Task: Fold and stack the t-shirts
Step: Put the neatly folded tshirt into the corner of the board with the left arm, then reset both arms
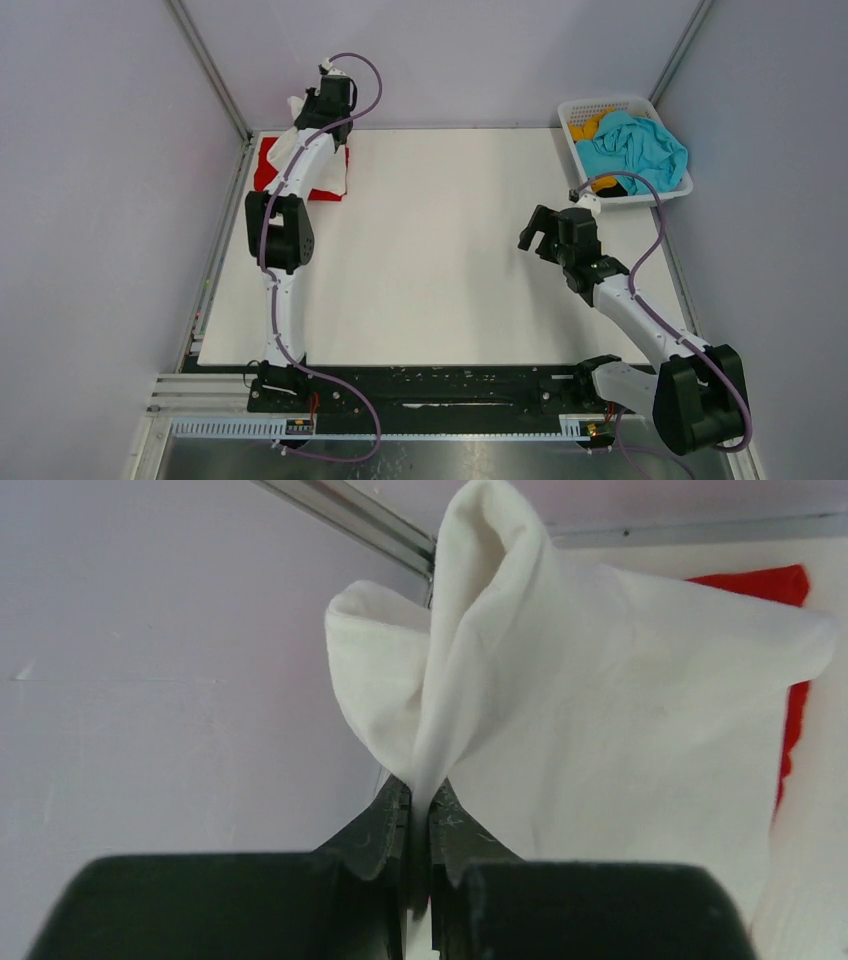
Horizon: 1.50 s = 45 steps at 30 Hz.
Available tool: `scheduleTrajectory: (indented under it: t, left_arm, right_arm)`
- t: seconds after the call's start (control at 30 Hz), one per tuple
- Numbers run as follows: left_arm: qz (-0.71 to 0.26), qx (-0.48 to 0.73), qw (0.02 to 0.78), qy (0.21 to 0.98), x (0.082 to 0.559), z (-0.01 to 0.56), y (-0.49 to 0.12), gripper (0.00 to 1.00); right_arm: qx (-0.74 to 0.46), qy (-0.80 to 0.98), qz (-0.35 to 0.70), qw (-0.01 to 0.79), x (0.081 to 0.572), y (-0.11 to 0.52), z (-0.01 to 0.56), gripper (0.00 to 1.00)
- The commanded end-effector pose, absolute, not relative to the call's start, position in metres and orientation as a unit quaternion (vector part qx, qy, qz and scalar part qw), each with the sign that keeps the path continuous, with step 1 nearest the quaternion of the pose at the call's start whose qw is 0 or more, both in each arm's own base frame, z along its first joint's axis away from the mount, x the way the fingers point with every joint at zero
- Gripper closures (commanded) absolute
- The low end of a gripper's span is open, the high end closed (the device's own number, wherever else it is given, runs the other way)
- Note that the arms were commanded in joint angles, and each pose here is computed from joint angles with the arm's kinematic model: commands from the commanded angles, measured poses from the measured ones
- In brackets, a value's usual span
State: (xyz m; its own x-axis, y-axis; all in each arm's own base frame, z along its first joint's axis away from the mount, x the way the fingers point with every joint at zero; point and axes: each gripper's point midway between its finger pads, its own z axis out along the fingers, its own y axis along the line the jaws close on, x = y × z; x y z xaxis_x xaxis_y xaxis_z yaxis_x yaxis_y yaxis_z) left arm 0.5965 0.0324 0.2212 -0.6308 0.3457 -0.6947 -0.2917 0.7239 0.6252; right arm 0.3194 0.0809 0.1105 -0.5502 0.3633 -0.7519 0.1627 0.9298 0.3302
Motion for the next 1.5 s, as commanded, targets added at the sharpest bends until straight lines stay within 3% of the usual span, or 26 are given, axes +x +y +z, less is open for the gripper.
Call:
scheduleTrajectory:
  t: [0.0, 0.27, 0.37, 0.4, 0.43, 0.47, 0.5, 0.67, 0.97, 1.13, 1.3, 1.47]
  left_arm:
    - [0.382, -0.033, 0.443, 0.810, 0.605, 0.229, 0.062, 1.00]
    - [0.406, -0.068, 0.429, 0.804, 0.612, 0.199, 0.095, 1.00]
    - [0.402, -0.082, 0.427, 0.806, 0.615, 0.189, 0.109, 0.89]
    - [0.402, -0.088, 0.426, 0.806, 0.615, 0.187, 0.113, 0.79]
    - [0.406, -0.094, 0.424, 0.804, 0.615, 0.186, 0.117, 0.57]
    - [0.408, -0.101, 0.424, 0.802, 0.614, 0.187, 0.119, 0.16]
    - [0.408, -0.106, 0.426, 0.800, 0.613, 0.187, 0.120, 0.03]
    - [0.348, -0.139, 0.450, 0.811, 0.605, 0.198, 0.106, 0.01]
    - [0.007, -0.208, 0.476, 0.855, 0.566, 0.212, -0.001, 0.01]
    - [-0.109, -0.210, 0.469, 0.851, 0.492, 0.202, -0.067, 0.01]
    - [-0.109, -0.127, 0.450, 0.877, 0.382, 0.153, -0.125, 0.01]
    - [-0.131, -0.067, 0.454, 0.879, 0.303, 0.125, -0.158, 0.01]
  right_arm:
    - [0.144, 0.873, 0.111, 0.453, 0.327, 0.083, 0.122, 0.01]
    - [0.148, 0.879, 0.097, 0.443, 0.326, 0.079, 0.112, 0.00]
    - [0.148, 0.880, 0.097, 0.442, 0.327, 0.079, 0.111, 0.01]
    - [0.149, 0.880, 0.097, 0.440, 0.327, 0.079, 0.111, 0.00]
    - [0.149, 0.881, 0.097, 0.439, 0.327, 0.080, 0.109, 0.01]
    - [0.149, 0.881, 0.097, 0.438, 0.327, 0.080, 0.109, 0.01]
    - [0.150, 0.882, 0.098, 0.436, 0.327, 0.080, 0.109, 0.01]
    - [0.168, 0.882, 0.102, 0.429, 0.323, 0.080, 0.107, 0.01]
    - [0.195, 0.880, 0.093, 0.423, 0.296, 0.065, 0.101, 0.00]
    - [0.185, 0.890, 0.062, 0.413, 0.272, 0.051, 0.096, 0.01]
    - [0.190, 0.887, 0.041, 0.419, 0.260, 0.040, 0.099, 0.01]
    - [0.206, 0.881, 0.031, 0.426, 0.254, 0.032, 0.102, 0.00]
